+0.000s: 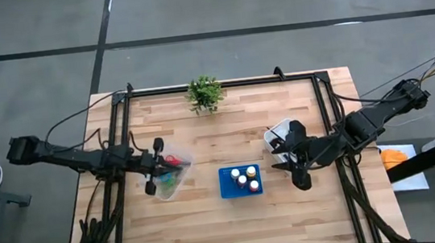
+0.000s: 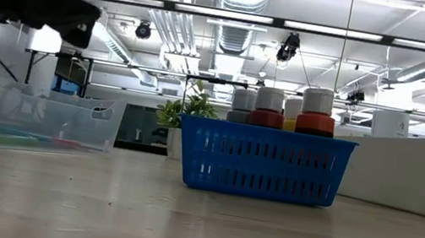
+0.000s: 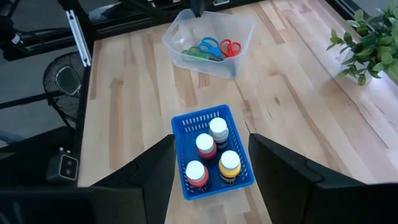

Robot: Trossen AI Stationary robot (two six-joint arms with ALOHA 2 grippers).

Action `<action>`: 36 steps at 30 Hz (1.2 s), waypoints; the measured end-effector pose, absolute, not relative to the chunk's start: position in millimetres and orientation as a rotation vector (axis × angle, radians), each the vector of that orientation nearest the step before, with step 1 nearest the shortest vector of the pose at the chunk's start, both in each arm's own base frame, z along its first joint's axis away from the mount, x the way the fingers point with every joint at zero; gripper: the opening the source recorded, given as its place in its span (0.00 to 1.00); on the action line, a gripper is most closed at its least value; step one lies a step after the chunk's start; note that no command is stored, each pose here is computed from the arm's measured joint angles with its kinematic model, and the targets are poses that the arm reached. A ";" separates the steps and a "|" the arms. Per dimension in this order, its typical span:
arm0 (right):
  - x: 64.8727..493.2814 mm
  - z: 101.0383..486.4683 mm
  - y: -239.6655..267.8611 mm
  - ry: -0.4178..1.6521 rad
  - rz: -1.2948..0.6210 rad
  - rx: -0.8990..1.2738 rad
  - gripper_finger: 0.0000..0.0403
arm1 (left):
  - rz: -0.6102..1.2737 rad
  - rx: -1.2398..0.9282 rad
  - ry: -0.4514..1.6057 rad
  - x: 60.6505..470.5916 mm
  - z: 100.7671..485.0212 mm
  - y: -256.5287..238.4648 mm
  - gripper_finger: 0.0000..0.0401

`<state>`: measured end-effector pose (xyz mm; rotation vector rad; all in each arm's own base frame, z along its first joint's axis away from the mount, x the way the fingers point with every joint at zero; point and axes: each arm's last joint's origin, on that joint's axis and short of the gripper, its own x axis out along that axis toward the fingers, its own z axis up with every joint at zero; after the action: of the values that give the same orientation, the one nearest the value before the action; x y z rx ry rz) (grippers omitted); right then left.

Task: Pick & Place Paint Supplies
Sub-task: Return to Home Position

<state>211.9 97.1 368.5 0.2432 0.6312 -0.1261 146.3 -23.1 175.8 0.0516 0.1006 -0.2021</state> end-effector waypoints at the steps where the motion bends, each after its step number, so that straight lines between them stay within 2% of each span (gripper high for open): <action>1: 212.0 367.1 97.2 0.635 -0.127 0.241 0.50 | -0.203 0.050 0.114 142.7 172.0 -22.6 0.00; 16: 217.7 333.5 100.4 0.660 -0.127 0.207 0.50 | -0.259 0.101 0.147 119.5 157.1 -20.7 0.00; 36: 227.8 273.9 112.7 0.395 0.038 0.030 0.50 | -0.207 0.141 0.155 107.0 150.9 -17.1 0.00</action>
<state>227.8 112.7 273.9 0.0300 0.3949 0.0383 107.0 -17.1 150.9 0.1408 0.1551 -0.2074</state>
